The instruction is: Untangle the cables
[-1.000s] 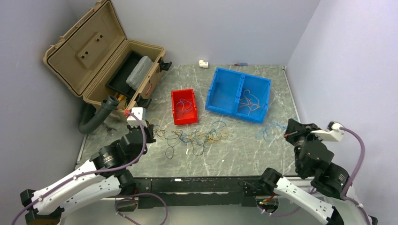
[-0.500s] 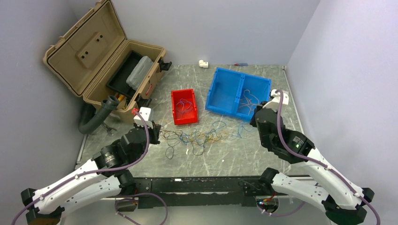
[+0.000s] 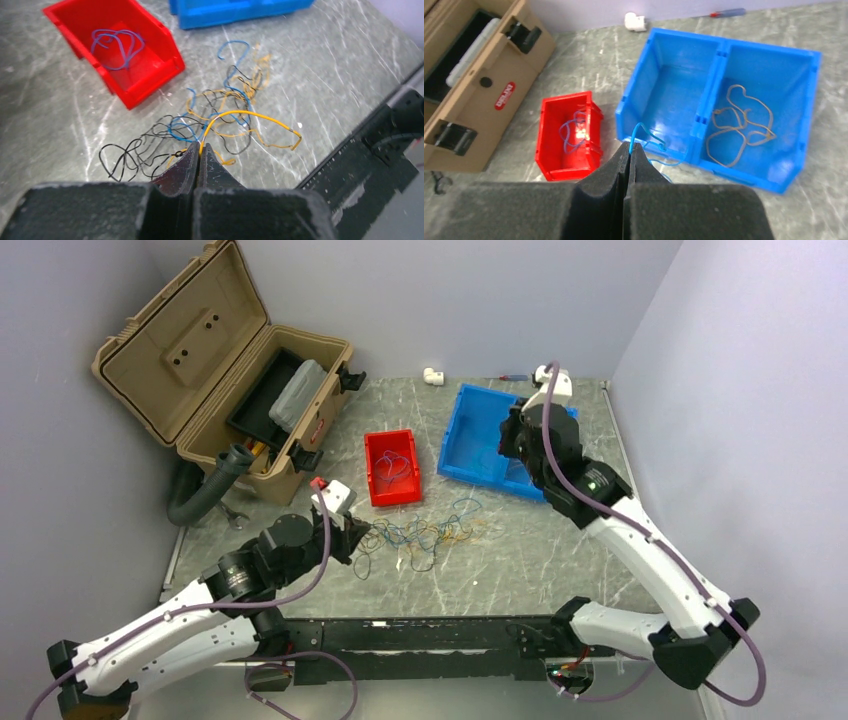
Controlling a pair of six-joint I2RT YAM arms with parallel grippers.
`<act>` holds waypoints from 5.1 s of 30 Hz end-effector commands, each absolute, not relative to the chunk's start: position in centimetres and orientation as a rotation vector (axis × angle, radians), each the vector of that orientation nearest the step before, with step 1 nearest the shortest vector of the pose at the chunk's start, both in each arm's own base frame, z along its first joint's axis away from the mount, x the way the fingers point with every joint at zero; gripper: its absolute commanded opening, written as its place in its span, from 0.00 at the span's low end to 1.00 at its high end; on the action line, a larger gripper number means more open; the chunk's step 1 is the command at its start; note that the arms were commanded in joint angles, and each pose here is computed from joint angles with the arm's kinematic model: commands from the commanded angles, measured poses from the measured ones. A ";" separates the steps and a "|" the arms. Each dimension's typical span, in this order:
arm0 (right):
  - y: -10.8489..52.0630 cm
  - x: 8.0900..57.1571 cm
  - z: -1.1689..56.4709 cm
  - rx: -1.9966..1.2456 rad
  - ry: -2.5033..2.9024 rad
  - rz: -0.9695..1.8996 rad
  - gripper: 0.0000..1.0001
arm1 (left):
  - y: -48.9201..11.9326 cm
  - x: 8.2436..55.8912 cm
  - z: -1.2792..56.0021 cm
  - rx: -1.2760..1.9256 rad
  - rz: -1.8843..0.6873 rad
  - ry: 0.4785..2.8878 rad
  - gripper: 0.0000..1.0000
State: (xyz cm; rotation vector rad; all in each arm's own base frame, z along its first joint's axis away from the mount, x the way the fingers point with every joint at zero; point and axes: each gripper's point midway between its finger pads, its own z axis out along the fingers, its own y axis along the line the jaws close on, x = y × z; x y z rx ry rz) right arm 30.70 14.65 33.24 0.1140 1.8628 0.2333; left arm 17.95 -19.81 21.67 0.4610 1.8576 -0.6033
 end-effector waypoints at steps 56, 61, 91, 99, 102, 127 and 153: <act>38.8 39.6 19.1 -0.569 2.060 0.706 0.66 | -21.0 14.5 23.7 0.589 -0.793 1.827 0.00; 36.8 35.5 22.5 -0.626 1.991 0.791 0.83 | -21.2 14.5 23.9 0.593 -0.801 1.822 0.00; 31.7 14.5 27.3 -1.034 1.639 1.297 0.69 | -26.1 15.5 25.6 0.693 -0.886 1.802 0.00; 32.7 14.2 26.4 -1.039 1.657 1.331 0.54 | -25.8 15.6 25.6 0.684 -0.870 1.802 0.00; 33.3 13.8 26.3 -1.051 1.653 1.344 0.42 | -25.7 15.6 25.6 0.683 -0.869 1.801 0.00; 28.1 18.0 26.6 -0.715 1.800 0.949 0.00 | -20.9 16.2 26.2 0.461 -0.770 1.811 0.89; 28.5 15.2 30.5 -0.866 1.706 1.060 0.00 | -25.7 20.0 24.4 0.785 -0.554 1.794 0.57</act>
